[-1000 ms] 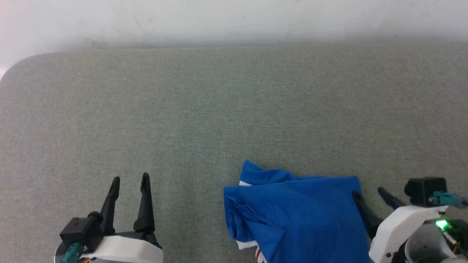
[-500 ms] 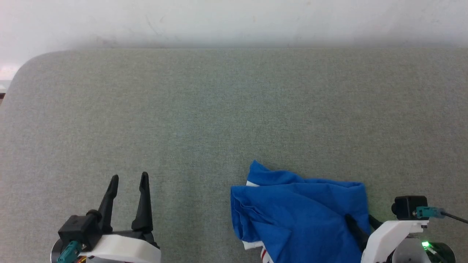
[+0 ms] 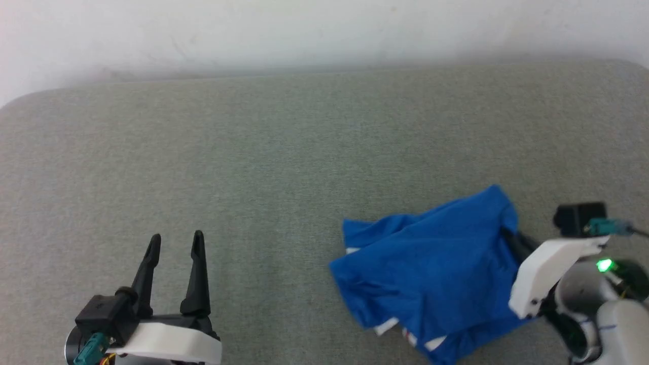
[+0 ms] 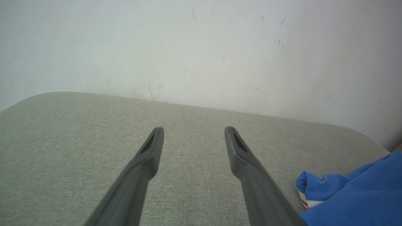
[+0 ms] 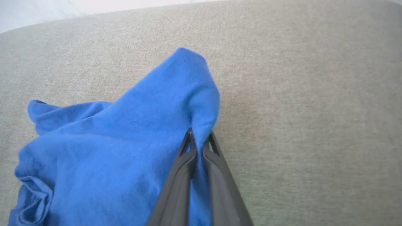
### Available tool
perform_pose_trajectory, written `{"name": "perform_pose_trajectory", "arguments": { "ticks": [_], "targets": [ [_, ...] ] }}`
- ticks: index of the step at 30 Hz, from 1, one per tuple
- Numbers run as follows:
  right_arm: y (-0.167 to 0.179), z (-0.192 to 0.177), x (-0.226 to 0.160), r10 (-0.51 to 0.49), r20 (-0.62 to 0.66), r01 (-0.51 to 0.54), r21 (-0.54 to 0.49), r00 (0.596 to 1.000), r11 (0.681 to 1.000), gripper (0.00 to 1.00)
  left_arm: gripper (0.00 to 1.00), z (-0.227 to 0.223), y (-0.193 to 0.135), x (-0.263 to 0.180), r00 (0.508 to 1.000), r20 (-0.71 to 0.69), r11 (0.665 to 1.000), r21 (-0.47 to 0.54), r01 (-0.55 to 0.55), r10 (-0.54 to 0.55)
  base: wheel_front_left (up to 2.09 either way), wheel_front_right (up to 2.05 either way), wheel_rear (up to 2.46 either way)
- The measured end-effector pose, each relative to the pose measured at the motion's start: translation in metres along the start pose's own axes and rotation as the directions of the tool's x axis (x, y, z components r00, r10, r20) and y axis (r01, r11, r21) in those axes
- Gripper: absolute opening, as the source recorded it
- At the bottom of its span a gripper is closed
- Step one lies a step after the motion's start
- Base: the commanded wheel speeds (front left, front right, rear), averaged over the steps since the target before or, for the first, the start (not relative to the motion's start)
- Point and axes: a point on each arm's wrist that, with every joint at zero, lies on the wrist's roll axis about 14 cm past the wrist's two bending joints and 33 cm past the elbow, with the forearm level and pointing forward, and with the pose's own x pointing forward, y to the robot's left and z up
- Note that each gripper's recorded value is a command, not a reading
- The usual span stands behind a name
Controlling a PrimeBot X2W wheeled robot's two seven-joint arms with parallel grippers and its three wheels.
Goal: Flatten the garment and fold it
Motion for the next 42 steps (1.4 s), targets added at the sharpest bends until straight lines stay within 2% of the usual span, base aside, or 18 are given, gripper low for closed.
{"name": "perform_pose_trajectory", "arguments": {
  "ticks": [7,12,17,23,29,33,36,42],
  "targets": [
    [-0.062,0.047,-0.005,-0.128,0.041,0.132,-0.124,0.991,0.983,0.0,1.0,0.0,-0.023,0.029,0.997,0.014,0.997,0.009,0.079,-0.079,0.0,0.0,0.0],
    [-0.11,0.079,-0.006,-0.229,0.069,0.238,-0.202,0.971,0.95,0.0,1.0,-0.006,-0.038,0.053,0.992,0.013,0.991,0.027,0.129,-0.129,0.0,0.0,0.0],
    [-0.148,0.1,0.002,-0.311,0.092,0.324,-0.219,0.946,0.921,0.0,1.0,-0.015,-0.048,0.079,0.986,0.01,0.986,0.038,0.164,-0.165,0.0,0.0,0.0],
    [-0.202,0.096,0.009,-0.434,0.041,0.427,-0.278,0.9,0.86,0.0,1.0,-0.032,-0.059,0.106,0.979,-0.004,0.977,0.061,0.206,-0.206,0.0,0.0,0.0],
    [-0.255,0.083,0.007,-0.554,-0.006,0.514,-0.365,0.832,0.776,0.0,1.0,-0.059,-0.067,0.121,0.971,-0.049,0.97,0.064,0.235,-0.232,0.0,0.0,0.0],
    [-0.28,0.072,0.004,-0.608,-0.034,0.536,-0.437,0.793,0.723,0.0,1.0,-0.073,-0.071,0.125,0.967,-0.075,0.967,0.054,0.249,-0.245,0.0,0.0,0.0],
    [-0.288,0.065,0.007,-0.619,-0.043,0.532,-0.467,0.784,0.706,0.0,1.0,-0.079,-0.07,0.126,0.966,-0.088,0.967,0.06,0.249,-0.243,0.0,0.0,0.0],
    [-0.291,0.06,0.024,-0.615,-0.049,0.519,-0.485,0.787,0.704,0.0,1.0,-0.082,-0.064,0.128,0.97,-0.095,0.971,0.067,0.231,-0.224,0.0,0.0,0.0]
  ]
}}
